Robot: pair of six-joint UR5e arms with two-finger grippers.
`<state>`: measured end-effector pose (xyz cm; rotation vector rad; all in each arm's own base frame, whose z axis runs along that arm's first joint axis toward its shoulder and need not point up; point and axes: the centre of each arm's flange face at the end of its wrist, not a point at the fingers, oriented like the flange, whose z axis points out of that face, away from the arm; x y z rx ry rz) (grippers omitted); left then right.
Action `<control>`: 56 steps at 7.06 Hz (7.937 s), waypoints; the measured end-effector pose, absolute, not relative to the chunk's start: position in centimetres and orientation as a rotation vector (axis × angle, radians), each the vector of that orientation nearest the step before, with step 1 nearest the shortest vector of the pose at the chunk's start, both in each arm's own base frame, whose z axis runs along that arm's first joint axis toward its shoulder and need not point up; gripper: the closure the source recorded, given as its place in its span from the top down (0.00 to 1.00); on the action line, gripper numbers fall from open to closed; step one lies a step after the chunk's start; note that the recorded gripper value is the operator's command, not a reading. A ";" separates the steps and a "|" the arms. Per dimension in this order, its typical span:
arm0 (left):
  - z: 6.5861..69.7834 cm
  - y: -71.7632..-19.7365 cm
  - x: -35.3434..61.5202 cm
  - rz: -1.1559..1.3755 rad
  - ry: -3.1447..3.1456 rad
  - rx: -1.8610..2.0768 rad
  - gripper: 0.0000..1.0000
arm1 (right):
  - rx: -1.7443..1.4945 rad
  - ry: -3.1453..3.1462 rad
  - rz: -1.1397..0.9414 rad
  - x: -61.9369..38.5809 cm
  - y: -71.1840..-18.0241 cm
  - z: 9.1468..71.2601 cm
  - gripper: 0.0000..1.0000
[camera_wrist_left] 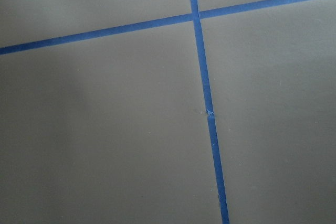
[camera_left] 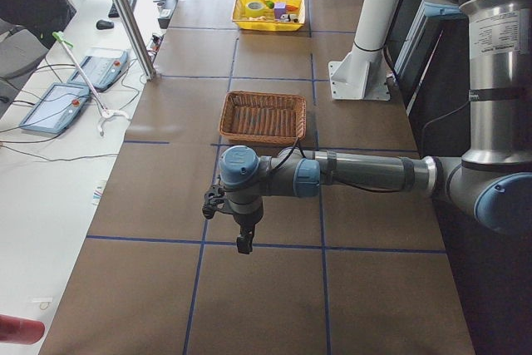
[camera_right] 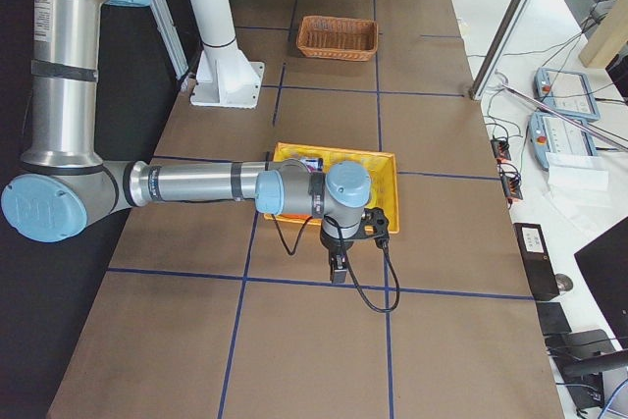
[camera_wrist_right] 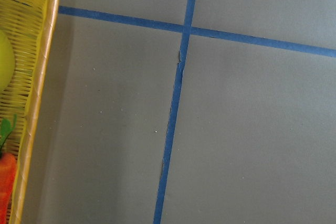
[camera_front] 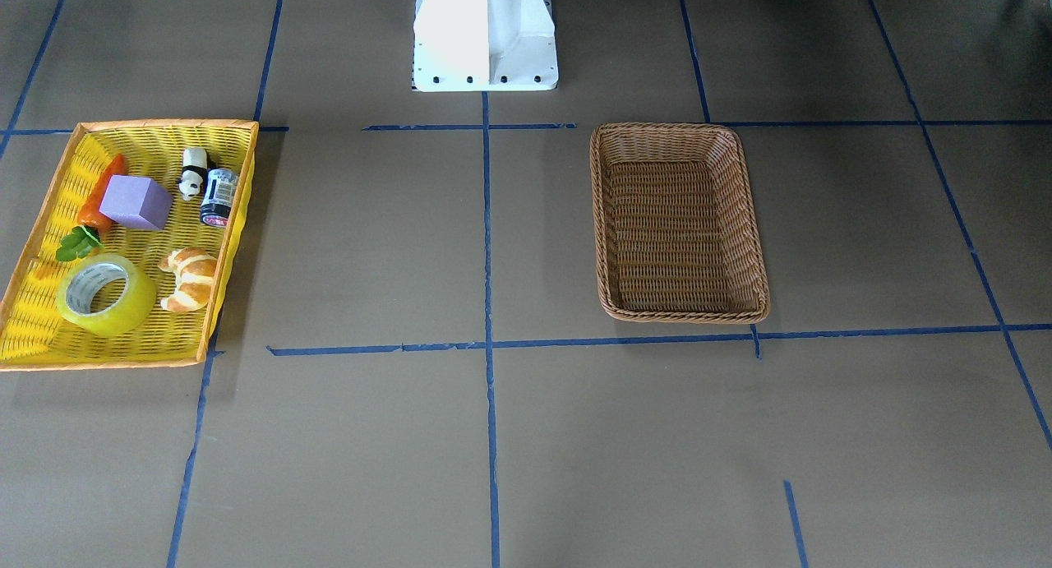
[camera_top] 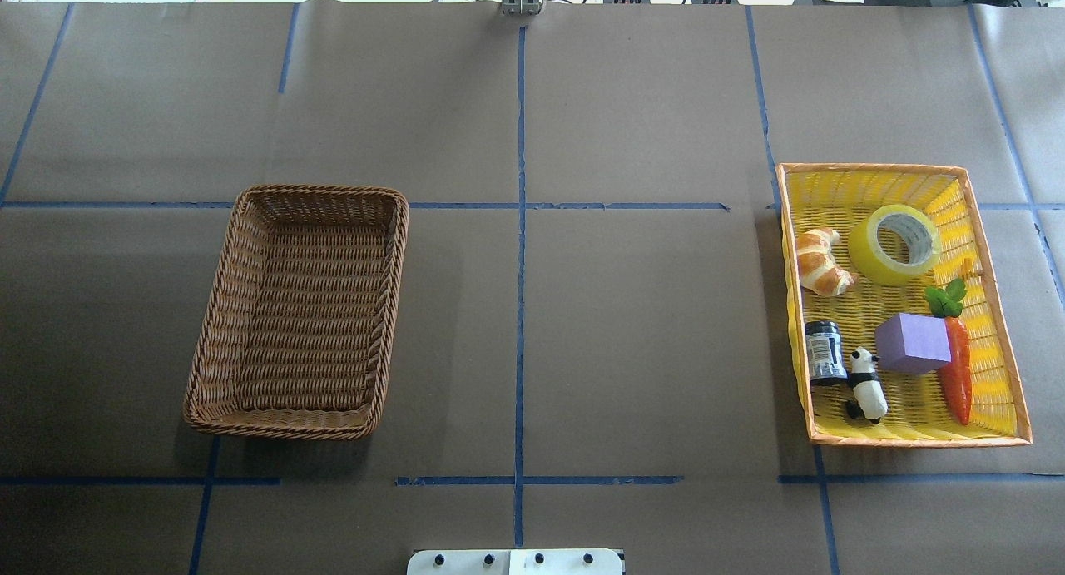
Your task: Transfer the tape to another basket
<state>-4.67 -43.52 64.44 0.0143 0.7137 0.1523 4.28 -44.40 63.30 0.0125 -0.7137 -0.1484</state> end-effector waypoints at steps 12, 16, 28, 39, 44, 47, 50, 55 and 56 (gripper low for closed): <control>64.0 -43.5 -4.6 0.159 0.711 0.028 1.00 | 0.188 -0.758 -0.275 -18.3 -53.3 52.4 0.99; 64.1 -43.5 -4.6 0.159 0.711 0.028 1.00 | 0.144 -0.722 -0.283 -20.3 -54.2 57.2 0.99; 63.3 -43.9 -4.5 0.163 0.714 0.044 1.00 | 0.219 -0.801 -0.233 -17.5 -55.9 55.0 0.00; 42.0 -46.3 15.6 0.057 1.190 0.492 1.00 | 0.309 -1.512 0.284 -31.6 -49.2 34.5 0.00; 26.2 -43.6 25.3 -0.054 1.682 0.370 1.00 | 0.286 -1.791 0.109 -33.7 -39.6 24.7 0.00; 16.4 -39.6 26.9 -0.267 2.040 0.116 1.00 | 0.294 -1.939 0.021 -34.7 -35.2 22.6 0.00; 12.5 -34.7 27.9 -0.293 2.199 -0.009 1.00 | 0.304 -2.113 -0.021 -35.0 -32.2 21.4 0.00; 9.9 -32.2 30.7 -0.283 2.255 -0.161 1.00 | 0.305 -2.199 0.016 -36.1 -30.9 19.1 0.00; 9.6 -31.9 31.1 -0.298 2.268 -0.167 1.00 | 0.306 -2.208 0.021 -36.3 -30.8 18.7 0.00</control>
